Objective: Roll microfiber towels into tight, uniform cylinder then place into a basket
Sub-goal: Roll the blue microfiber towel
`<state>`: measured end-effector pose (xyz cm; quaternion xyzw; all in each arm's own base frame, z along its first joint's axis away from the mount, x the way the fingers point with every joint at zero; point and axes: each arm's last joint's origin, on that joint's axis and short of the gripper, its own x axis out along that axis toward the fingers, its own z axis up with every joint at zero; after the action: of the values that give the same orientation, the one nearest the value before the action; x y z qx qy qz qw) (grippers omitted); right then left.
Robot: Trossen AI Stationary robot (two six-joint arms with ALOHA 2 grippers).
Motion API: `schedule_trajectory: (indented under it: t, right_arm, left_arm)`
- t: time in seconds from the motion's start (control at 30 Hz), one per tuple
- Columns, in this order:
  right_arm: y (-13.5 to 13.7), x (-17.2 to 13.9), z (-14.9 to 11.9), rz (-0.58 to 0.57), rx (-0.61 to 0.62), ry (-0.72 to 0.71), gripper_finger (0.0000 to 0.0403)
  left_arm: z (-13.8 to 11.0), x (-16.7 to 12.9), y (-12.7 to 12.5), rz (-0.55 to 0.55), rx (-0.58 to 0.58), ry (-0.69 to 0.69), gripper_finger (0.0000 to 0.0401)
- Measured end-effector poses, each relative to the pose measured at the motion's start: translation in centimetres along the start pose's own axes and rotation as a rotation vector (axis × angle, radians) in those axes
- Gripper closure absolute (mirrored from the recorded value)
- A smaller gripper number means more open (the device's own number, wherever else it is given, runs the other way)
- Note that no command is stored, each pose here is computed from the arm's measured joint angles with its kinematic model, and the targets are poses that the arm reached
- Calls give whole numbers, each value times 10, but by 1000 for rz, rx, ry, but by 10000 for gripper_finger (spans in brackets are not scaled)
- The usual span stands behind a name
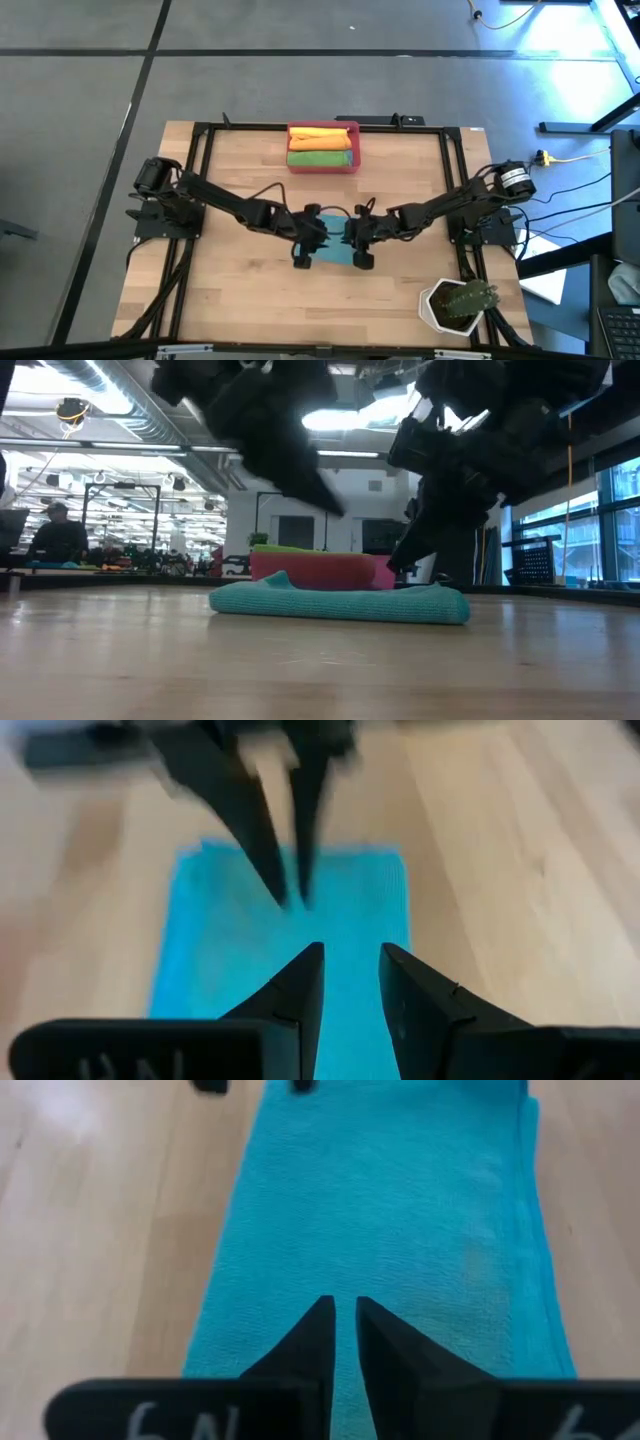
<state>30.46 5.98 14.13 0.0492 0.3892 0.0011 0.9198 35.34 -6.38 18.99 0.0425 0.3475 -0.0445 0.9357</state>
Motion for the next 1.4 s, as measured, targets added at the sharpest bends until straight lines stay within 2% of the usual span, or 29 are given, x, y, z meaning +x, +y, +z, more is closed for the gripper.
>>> schedule_trajectory:
  t: [0.17,0.33,0.5,0.67,0.8,0.9,1.07,1.23,1.4]
  right_arm:
    - [-10,1,2,-33,45,-7,357]
    - [-20,1,3,-81,74,-3,357]
    - [-15,-4,7,58,111,-4,357]
    - [3,-9,8,118,129,-25,357]
    - [24,-11,10,190,91,-82,357]
    - [37,-13,6,187,39,-91,347]
    - [54,-16,-2,170,-56,-82,289]
    - [66,-17,-14,42,-217,-70,224]
    - [73,-10,-26,-30,-305,-51,206]
  left_arm:
    - [-14,10,-16,-29,34,92,312]
    - [-20,17,-33,-44,141,98,312]
    - [-25,11,-40,37,186,160,312]
    - [-33,2,-43,91,229,264,310]
    - [-38,0,-44,91,237,312,295]
    - [-40,-1,-47,87,236,322,275]
    - [-43,-4,-58,76,266,337,235]
    - [-48,-7,-62,147,334,374,211]
    - [-52,-6,-63,158,385,359,210]
